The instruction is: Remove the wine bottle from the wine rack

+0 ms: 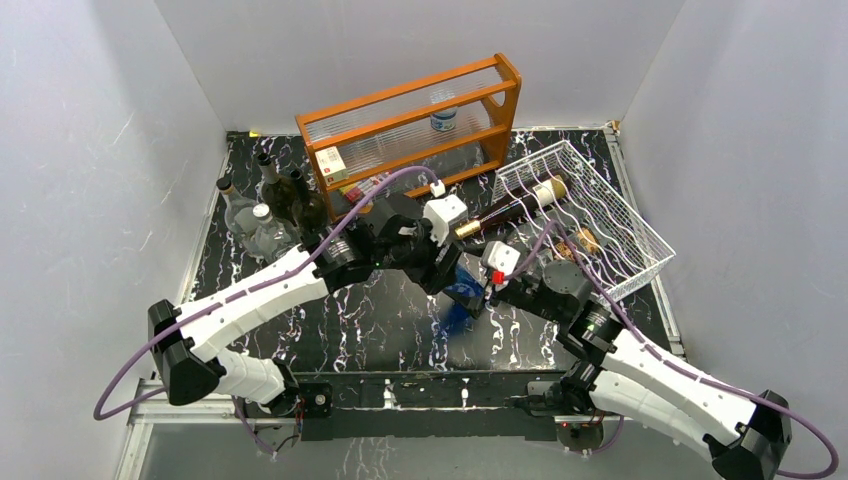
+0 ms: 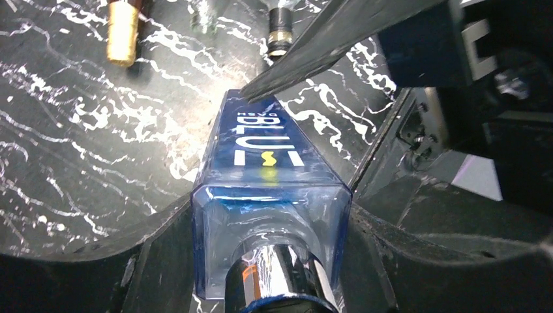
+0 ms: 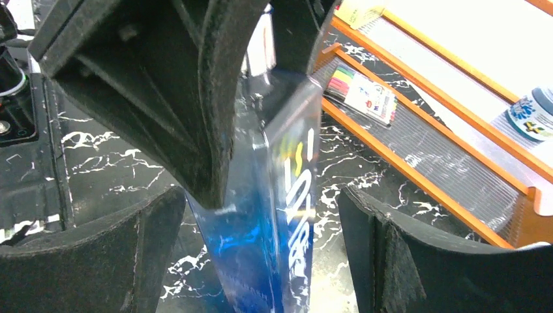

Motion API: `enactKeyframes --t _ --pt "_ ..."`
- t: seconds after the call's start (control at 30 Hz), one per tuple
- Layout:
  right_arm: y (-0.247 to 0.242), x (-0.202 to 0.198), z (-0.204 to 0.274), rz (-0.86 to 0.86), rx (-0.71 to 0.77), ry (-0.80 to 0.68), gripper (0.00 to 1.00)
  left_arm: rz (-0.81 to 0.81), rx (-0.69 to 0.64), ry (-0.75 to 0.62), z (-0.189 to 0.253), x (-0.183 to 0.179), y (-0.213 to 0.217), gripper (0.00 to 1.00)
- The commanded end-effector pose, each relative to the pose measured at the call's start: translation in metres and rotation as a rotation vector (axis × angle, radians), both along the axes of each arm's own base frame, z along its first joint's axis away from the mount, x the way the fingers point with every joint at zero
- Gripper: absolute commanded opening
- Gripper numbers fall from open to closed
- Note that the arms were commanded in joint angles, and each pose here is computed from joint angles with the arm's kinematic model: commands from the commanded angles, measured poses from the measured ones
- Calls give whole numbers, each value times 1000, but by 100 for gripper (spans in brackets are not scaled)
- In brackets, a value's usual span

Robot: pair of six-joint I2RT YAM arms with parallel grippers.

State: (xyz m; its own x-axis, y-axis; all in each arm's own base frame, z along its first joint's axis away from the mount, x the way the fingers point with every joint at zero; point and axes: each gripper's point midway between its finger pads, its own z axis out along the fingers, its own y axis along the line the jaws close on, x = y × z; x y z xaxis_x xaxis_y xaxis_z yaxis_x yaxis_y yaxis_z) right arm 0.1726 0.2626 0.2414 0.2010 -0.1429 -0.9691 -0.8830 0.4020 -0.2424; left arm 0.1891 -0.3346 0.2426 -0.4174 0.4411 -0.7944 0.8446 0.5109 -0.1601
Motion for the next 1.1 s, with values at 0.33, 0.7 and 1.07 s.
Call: enactKeyframes --t 0.33,0.7,1.07 --pt "-30 7 51 -133 54 -75 98 274 34 -57 58 20 48 0" --pt "-44 19 53 -252 86 -27 98 604 196 -60 55 35 132 0" --pt "-42 26 43 -268 56 -24 98 987 302 -49 59 71 269 0"
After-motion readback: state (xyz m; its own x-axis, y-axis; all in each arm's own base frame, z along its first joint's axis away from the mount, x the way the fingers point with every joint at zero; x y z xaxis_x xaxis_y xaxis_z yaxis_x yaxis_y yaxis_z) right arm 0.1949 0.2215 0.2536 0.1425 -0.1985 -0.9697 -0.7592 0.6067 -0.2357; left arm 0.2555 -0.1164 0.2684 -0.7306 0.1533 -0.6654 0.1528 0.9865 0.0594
